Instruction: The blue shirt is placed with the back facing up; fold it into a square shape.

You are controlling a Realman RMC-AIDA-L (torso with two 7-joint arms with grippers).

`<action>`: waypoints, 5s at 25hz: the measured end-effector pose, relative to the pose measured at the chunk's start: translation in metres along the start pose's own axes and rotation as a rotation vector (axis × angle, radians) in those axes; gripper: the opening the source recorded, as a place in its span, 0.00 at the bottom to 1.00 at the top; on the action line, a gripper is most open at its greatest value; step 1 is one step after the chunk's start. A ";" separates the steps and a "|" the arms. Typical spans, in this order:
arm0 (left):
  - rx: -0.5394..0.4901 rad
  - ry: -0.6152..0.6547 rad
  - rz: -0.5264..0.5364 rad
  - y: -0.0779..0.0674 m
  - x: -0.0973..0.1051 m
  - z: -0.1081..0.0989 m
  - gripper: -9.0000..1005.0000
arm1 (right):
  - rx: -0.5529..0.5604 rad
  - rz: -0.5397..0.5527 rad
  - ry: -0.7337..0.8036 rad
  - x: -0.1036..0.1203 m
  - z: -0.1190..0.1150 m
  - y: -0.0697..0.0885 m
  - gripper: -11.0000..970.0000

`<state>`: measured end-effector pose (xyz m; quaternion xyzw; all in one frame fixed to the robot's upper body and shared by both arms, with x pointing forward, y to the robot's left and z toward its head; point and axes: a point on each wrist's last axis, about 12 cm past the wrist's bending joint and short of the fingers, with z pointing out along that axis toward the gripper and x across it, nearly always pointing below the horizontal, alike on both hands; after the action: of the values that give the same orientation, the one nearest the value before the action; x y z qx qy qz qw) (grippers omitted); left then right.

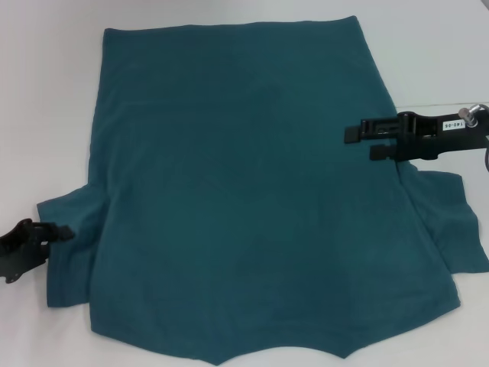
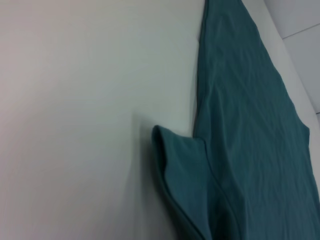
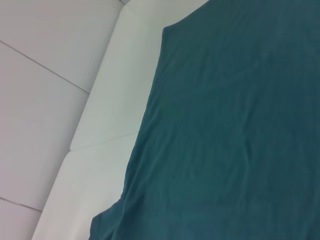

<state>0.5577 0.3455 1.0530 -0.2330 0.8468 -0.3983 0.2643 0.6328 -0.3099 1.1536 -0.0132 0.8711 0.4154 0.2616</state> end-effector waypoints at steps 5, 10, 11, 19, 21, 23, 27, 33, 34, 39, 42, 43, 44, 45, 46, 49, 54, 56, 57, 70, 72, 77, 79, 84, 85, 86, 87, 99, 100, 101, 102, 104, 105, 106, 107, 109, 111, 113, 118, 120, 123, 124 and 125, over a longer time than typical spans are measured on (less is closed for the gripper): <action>-0.002 0.003 0.007 -0.001 -0.001 0.000 0.28 | 0.000 0.004 -0.001 0.001 -0.001 -0.001 0.91; 0.001 0.008 0.048 -0.007 -0.009 -0.004 0.08 | 0.000 0.008 -0.005 0.001 -0.001 -0.002 0.91; 0.000 0.009 0.064 -0.010 -0.011 -0.005 0.06 | 0.000 0.009 -0.005 0.001 -0.002 -0.002 0.91; -0.034 0.012 0.213 -0.024 -0.027 -0.009 0.01 | 0.003 0.019 -0.012 0.002 -0.003 -0.004 0.91; -0.049 -0.001 0.261 -0.027 -0.032 -0.012 0.01 | 0.002 0.020 -0.013 0.002 -0.003 -0.004 0.91; -0.063 -0.013 0.303 -0.030 -0.037 -0.014 0.01 | 0.001 0.021 -0.012 0.002 -0.003 -0.004 0.91; -0.108 -0.021 0.414 -0.040 -0.046 -0.018 0.01 | 0.002 0.021 -0.012 0.002 -0.004 -0.004 0.91; -0.178 0.000 0.466 -0.048 -0.059 -0.020 0.01 | 0.003 0.023 -0.012 0.003 -0.005 -0.005 0.91; -0.193 0.002 0.470 -0.049 -0.061 -0.021 0.01 | 0.003 0.023 -0.011 0.003 -0.005 -0.005 0.91; -0.245 0.000 0.478 -0.054 -0.068 -0.027 0.01 | 0.006 0.033 -0.008 0.003 -0.005 -0.006 0.91; -0.239 0.009 0.474 -0.059 -0.069 -0.029 0.01 | 0.007 0.032 -0.007 0.003 -0.004 -0.006 0.91; -0.234 0.017 0.469 -0.061 -0.068 -0.028 0.01 | 0.007 0.031 -0.007 0.003 -0.004 -0.006 0.91; -0.225 0.030 0.463 -0.064 -0.067 -0.027 0.01 | 0.007 0.031 -0.006 0.003 -0.004 -0.006 0.91; -0.215 0.044 0.454 -0.067 -0.066 -0.025 0.01 | 0.008 0.031 -0.006 0.003 -0.004 -0.006 0.91; -0.204 0.059 0.447 -0.070 -0.065 -0.023 0.01 | 0.008 0.030 -0.005 0.003 -0.004 -0.006 0.91; -0.166 0.120 0.426 -0.084 -0.058 -0.015 0.01 | 0.009 0.030 -0.004 0.003 -0.004 -0.006 0.91; -0.131 0.233 0.429 -0.115 -0.050 -0.001 0.01 | 0.007 0.029 -0.002 0.003 -0.004 -0.005 0.91; -0.133 0.270 0.437 -0.126 -0.046 0.005 0.01 | 0.006 0.029 -0.001 0.003 -0.004 -0.005 0.91; -0.135 0.283 0.443 -0.131 -0.045 0.008 0.01 | 0.006 0.029 -0.001 0.003 -0.004 -0.005 0.91; -0.132 0.309 0.455 -0.159 -0.029 0.063 0.02 | 0.005 0.033 0.000 0.005 -0.003 -0.006 0.91; -0.146 0.281 0.440 -0.159 -0.031 0.068 0.02 | 0.004 0.034 -0.001 0.005 -0.003 -0.006 0.91; -0.152 0.211 0.376 -0.154 -0.032 0.075 0.02 | 0.001 0.037 -0.002 0.006 -0.002 -0.006 0.91; -0.157 0.199 0.353 -0.151 -0.031 0.079 0.02 | 0.000 0.037 -0.002 0.006 -0.002 -0.005 0.91; -0.175 0.173 0.329 -0.144 -0.029 0.087 0.02 | -0.003 0.037 -0.004 0.005 -0.002 -0.005 0.91; -0.175 0.172 0.329 -0.144 -0.028 0.088 0.02 | -0.003 0.037 -0.005 0.005 -0.001 -0.004 0.91; -0.176 0.173 0.334 -0.144 -0.028 0.088 0.02 | -0.004 0.037 -0.005 0.005 -0.001 -0.004 0.91; -0.177 0.175 0.345 -0.144 -0.027 0.089 0.02 | -0.004 0.036 -0.005 0.005 -0.001 -0.004 0.91; -0.135 0.183 0.437 -0.156 -0.019 0.097 0.11 | -0.004 0.047 -0.005 0.005 -0.001 -0.005 0.91; -0.136 0.180 0.441 -0.157 -0.019 0.098 0.15 | -0.004 0.047 -0.005 0.005 -0.002 -0.005 0.91; -0.137 0.178 0.443 -0.157 -0.019 0.099 0.18 | -0.003 0.048 -0.006 0.005 -0.002 -0.005 0.91; -0.136 0.176 0.442 -0.157 -0.019 0.099 0.22 | -0.003 0.048 -0.006 0.005 -0.002 -0.005 0.91; -0.120 0.174 0.438 -0.159 -0.019 0.099 0.29 | -0.002 0.049 -0.006 0.006 -0.002 -0.005 0.91; -0.106 0.175 0.439 -0.161 -0.018 0.099 0.32 | -0.002 0.049 -0.007 0.005 -0.002 -0.005 0.91; -0.089 0.177 0.441 -0.162 -0.018 0.099 0.35 | 0.000 0.049 -0.008 0.005 -0.002 -0.006 0.91; -0.069 0.179 0.442 -0.164 -0.017 0.099 0.37 | 0.000 0.049 -0.008 0.005 -0.002 -0.006 0.91; -0.054 0.176 0.432 -0.163 -0.017 0.098 0.42 | 0.001 0.049 -0.008 0.005 -0.002 -0.006 0.91; -0.049 0.168 0.406 -0.158 -0.020 0.094 0.47 | 0.001 0.049 -0.008 0.005 -0.002 -0.006 0.91; -0.036 0.164 0.379 -0.151 -0.022 0.088 0.53 | 0.003 0.043 -0.007 0.005 -0.003 -0.005 0.91; 0.088 0.239 0.490 -0.127 -0.009 0.060 0.61 | 0.015 0.010 -0.003 0.006 -0.007 -0.008 0.91; 0.177 0.281 0.603 -0.120 0.002 0.046 0.61 | 0.019 0.005 -0.004 0.007 -0.009 -0.011 0.91; 0.315 0.297 0.747 -0.109 0.021 0.026 0.60 | 0.018 -0.028 -0.010 0.009 -0.013 -0.014 0.91; 0.337 0.291 0.773 -0.105 0.025 0.022 0.60 | 0.017 -0.039 -0.011 0.009 -0.014 -0.014 0.91; 0.358 0.284 0.801 -0.102 0.029 0.018 0.60 | 0.021 -0.046 -0.016 0.009 -0.015 -0.015 0.91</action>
<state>0.5656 0.2595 1.1166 0.2187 0.8158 -0.4330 0.3148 0.6217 -0.3289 1.1461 -0.0271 0.8727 0.4004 0.2781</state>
